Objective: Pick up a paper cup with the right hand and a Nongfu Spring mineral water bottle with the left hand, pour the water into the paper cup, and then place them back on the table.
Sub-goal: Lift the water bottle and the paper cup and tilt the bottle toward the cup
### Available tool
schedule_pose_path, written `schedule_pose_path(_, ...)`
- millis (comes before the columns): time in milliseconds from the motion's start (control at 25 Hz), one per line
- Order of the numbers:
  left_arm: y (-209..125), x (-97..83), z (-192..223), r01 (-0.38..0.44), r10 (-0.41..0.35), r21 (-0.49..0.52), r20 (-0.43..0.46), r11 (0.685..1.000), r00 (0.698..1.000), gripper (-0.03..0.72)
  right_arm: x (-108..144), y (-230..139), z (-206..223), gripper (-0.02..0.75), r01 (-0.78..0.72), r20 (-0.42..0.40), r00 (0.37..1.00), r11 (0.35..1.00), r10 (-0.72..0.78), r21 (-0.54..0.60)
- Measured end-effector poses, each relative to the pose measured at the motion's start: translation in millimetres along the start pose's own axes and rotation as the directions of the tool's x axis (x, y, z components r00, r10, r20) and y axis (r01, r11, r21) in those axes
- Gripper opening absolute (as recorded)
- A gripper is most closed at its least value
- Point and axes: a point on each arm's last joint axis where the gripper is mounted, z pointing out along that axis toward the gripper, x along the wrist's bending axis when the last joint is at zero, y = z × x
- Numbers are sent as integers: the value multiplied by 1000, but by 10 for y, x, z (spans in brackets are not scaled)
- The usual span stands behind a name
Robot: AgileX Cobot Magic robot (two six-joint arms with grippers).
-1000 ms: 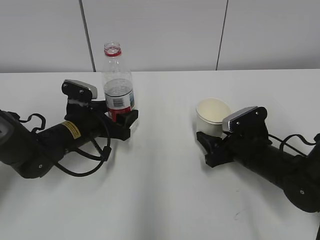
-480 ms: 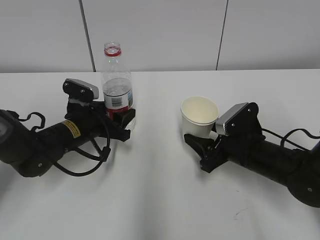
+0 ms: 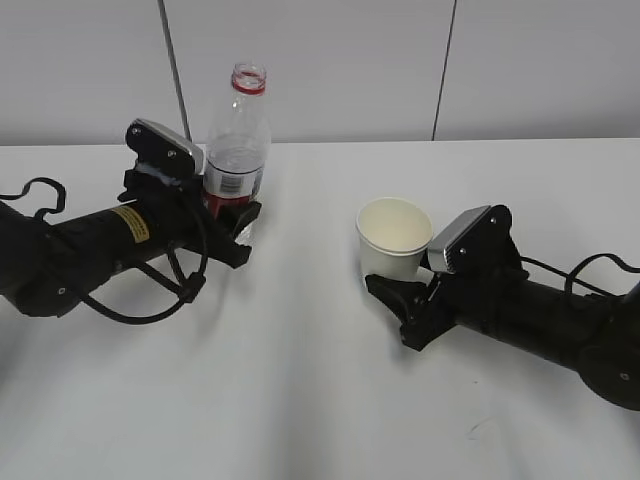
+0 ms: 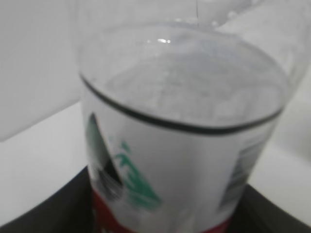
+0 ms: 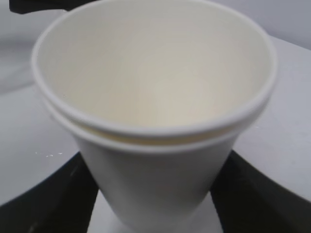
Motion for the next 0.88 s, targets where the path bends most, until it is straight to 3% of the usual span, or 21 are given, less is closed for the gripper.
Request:
schedule_pose_path(480,209,37,-84,-255,255,11,-4,967,967,416,46,38,44,509,-8,-87,996,1000,7,-6)
schedule_pose_path(640,199,-58,-51,-365,363,62,42,929,931,416,45,58,89,509,-8,-123,992,1000,9,10)
schedule_pose_path(880,264,-135,-6,-490,488,40,59,871,871,416,44,89,136,509,-24,-163,986,999,27,25)
